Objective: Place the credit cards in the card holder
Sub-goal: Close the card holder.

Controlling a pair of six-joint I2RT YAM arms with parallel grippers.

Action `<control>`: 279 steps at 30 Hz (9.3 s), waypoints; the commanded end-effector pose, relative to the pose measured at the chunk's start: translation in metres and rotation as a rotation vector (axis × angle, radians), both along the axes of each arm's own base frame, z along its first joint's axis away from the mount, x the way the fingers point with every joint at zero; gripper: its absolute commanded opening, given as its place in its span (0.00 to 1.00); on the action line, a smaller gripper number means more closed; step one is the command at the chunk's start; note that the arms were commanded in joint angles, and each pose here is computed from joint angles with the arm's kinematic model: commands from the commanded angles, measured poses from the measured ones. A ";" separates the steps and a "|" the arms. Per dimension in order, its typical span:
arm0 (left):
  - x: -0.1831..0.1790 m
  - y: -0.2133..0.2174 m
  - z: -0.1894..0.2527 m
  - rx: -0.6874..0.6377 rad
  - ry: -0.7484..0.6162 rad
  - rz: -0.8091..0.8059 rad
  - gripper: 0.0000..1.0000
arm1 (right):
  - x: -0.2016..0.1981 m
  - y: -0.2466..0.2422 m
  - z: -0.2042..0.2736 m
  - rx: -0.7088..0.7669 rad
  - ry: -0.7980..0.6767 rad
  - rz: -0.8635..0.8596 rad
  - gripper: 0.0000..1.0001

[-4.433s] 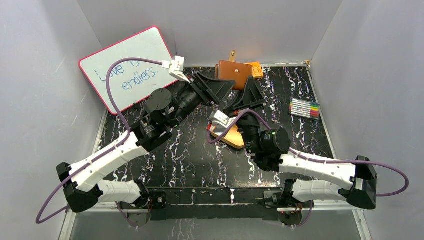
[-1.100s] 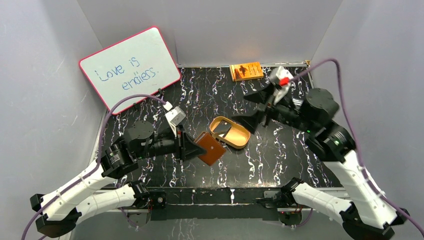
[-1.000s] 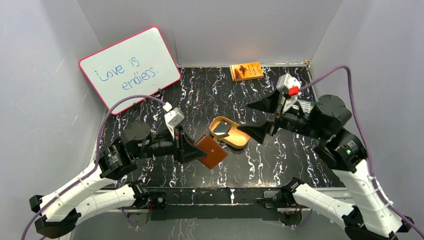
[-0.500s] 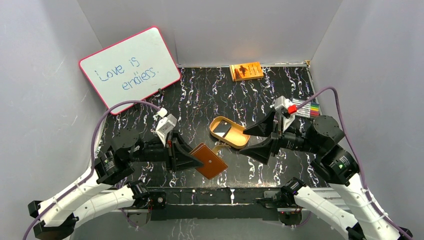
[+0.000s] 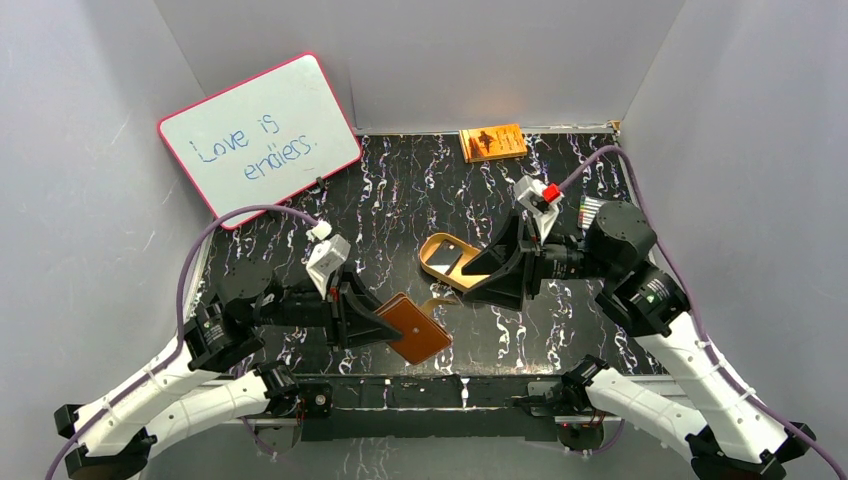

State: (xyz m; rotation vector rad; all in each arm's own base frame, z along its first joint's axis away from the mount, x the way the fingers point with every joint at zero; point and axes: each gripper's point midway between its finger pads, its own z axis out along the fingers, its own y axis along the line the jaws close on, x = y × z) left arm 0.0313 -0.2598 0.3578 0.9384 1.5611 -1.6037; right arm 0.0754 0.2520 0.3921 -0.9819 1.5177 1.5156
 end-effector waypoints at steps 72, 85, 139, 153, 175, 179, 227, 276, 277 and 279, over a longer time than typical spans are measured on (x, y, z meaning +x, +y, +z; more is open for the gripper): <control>0.028 0.000 0.019 -0.011 0.022 0.171 0.00 | 0.021 0.011 -0.003 -0.012 0.030 -0.060 0.35; 0.029 -0.001 0.019 -0.010 0.023 0.171 0.00 | 0.020 0.011 -0.002 -0.007 0.028 -0.048 0.24; 0.099 -0.002 -0.001 0.185 0.104 0.532 0.00 | 0.056 0.013 -0.004 -0.174 -0.061 -0.158 0.00; 0.120 -0.017 -0.002 0.203 0.214 0.615 0.00 | 0.063 0.024 -0.022 -0.178 -0.056 -0.144 0.00; 0.134 -0.026 -0.002 0.167 0.239 0.658 0.00 | 0.069 0.046 -0.051 -0.277 -0.066 -0.214 0.00; 0.133 -0.026 -0.001 0.163 0.239 0.655 0.00 | 0.071 0.046 -0.054 -0.289 -0.064 -0.226 0.00; 0.106 -0.039 0.024 0.050 0.230 0.480 0.00 | 0.070 0.063 -0.075 -0.361 -0.057 -0.250 0.00; 0.096 -0.039 0.027 0.017 0.244 0.429 0.00 | 0.042 0.076 -0.082 -0.385 -0.034 -0.174 0.05; 0.096 -0.039 0.026 0.019 0.245 0.431 0.00 | 0.041 0.076 -0.082 -0.384 -0.031 -0.167 0.07; 0.097 -0.039 0.024 0.021 0.246 0.434 0.00 | 0.038 0.075 -0.081 -0.381 -0.026 -0.158 0.10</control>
